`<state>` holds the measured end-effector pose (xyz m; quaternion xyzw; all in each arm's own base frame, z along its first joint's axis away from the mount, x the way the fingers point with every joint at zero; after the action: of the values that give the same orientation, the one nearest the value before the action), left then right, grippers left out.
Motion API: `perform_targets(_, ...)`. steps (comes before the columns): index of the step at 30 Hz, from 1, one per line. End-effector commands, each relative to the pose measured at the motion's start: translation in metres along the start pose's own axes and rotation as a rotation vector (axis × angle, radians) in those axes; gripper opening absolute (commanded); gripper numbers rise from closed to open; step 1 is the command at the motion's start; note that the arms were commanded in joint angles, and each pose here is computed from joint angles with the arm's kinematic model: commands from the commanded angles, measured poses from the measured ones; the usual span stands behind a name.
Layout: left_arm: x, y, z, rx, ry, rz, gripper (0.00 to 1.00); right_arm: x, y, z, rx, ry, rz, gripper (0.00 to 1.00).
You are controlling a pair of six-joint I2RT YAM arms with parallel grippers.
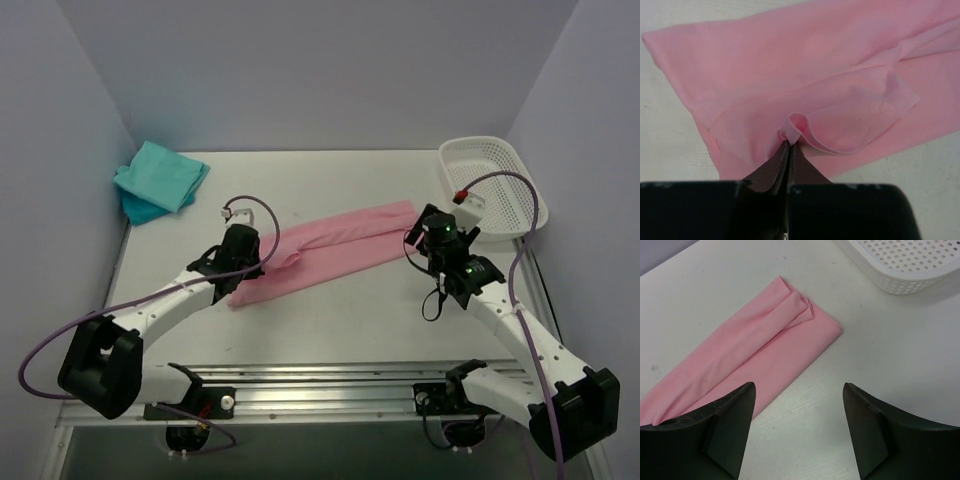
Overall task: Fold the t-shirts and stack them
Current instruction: Fold the other side of the tshirt into a rectangle
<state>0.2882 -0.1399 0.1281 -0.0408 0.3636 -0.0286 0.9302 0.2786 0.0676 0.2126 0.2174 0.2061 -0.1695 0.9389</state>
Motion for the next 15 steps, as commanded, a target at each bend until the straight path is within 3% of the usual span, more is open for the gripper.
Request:
perform_targets(1, -0.010, 0.001, -0.011, -0.015, -0.025, 0.026, 0.03, -0.008, -0.008, -0.005, 0.008, -0.003, -0.011, 0.66)
perform_targets(7, -0.019, -0.005, -0.023, -0.033, 0.009, 0.035, 0.10, -0.014, -0.014, -0.011, 0.003, 0.008, -0.020, 0.66)
perform_targets(8, -0.020, -0.004, -0.027, -0.031, 0.028, 0.044, 0.27, -0.014, -0.015, -0.012, 0.002, 0.009, -0.021, 0.67)
perform_targets(12, -0.028, -0.010, -0.040, -0.029, 0.061, 0.051, 0.58, -0.018, -0.017, -0.011, 0.010, 0.002, -0.026, 0.68)
perform_targets(13, -0.031, -0.012, -0.042, -0.037, 0.057, 0.047, 0.77, -0.018, -0.017, -0.011, 0.012, 0.002, -0.024, 0.68)
perform_targets(15, -0.042, -0.014, -0.043, -0.036, 0.031, 0.056, 0.82, -0.018, -0.017, -0.012, 0.016, 0.002, -0.023, 0.68)
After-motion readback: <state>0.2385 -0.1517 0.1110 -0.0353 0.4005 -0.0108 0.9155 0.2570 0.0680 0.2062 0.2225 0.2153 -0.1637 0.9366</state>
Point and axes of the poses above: each gripper's point midway between its finger pads, its own x axis out along the fingers, its own y axis along the line the jaws close on, z = x × y, the point moved 5 cm from there along -x, back along the fingers, and after that the axes turned 6 degrees about x, right-handed, at the moved point
